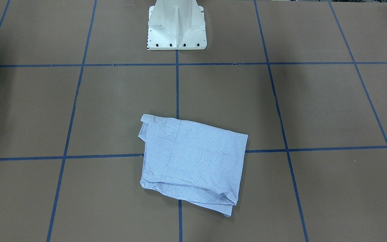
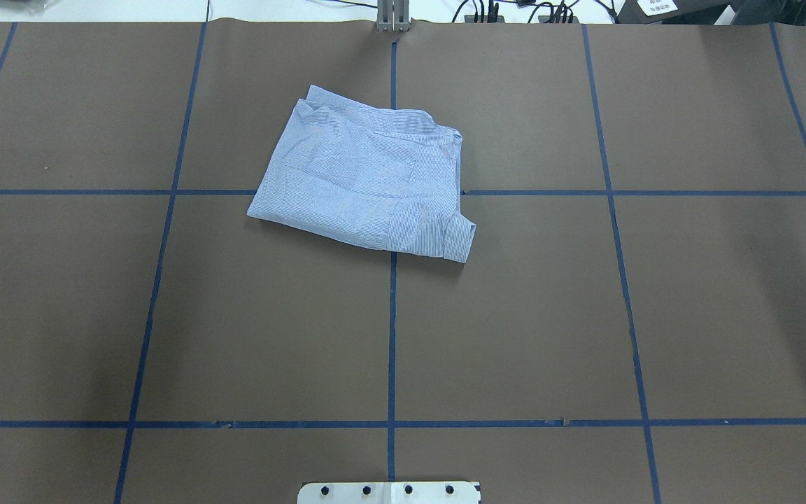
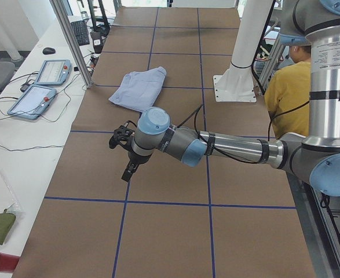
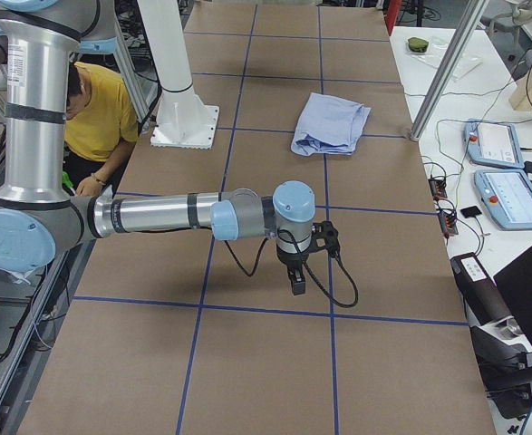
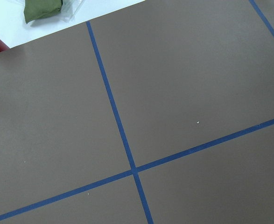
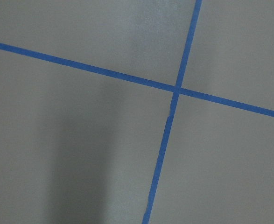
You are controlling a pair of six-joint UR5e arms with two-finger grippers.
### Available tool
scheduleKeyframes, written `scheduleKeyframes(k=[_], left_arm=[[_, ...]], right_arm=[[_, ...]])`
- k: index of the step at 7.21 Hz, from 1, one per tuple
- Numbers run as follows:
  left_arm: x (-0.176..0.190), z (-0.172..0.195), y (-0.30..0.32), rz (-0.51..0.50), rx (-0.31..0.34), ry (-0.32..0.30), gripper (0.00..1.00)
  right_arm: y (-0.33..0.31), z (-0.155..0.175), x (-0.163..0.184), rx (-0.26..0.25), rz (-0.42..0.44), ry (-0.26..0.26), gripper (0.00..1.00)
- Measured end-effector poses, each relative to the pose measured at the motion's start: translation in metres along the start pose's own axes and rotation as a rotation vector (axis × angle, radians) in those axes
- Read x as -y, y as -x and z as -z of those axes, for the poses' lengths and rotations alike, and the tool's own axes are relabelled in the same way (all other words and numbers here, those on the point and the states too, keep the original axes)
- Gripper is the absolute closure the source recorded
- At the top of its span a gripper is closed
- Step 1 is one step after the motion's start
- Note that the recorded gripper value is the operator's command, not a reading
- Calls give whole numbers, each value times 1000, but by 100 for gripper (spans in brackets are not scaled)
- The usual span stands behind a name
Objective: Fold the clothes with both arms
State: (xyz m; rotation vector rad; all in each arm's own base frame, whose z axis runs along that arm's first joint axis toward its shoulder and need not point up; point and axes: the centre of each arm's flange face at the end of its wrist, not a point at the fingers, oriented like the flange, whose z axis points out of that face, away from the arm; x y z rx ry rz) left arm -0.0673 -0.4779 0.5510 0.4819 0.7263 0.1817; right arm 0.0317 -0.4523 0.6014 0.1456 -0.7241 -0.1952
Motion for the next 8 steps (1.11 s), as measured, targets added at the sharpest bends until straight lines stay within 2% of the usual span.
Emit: scheduleKeyframes(k=[4, 8], left_arm=[[-2, -2, -3, 1, -45, 4, 1], [0, 0, -6, -3, -53, -1, 1]], right_arm=[[2, 2, 2, 3, 5, -6, 0], [5, 5, 6, 4, 12, -14, 0]])
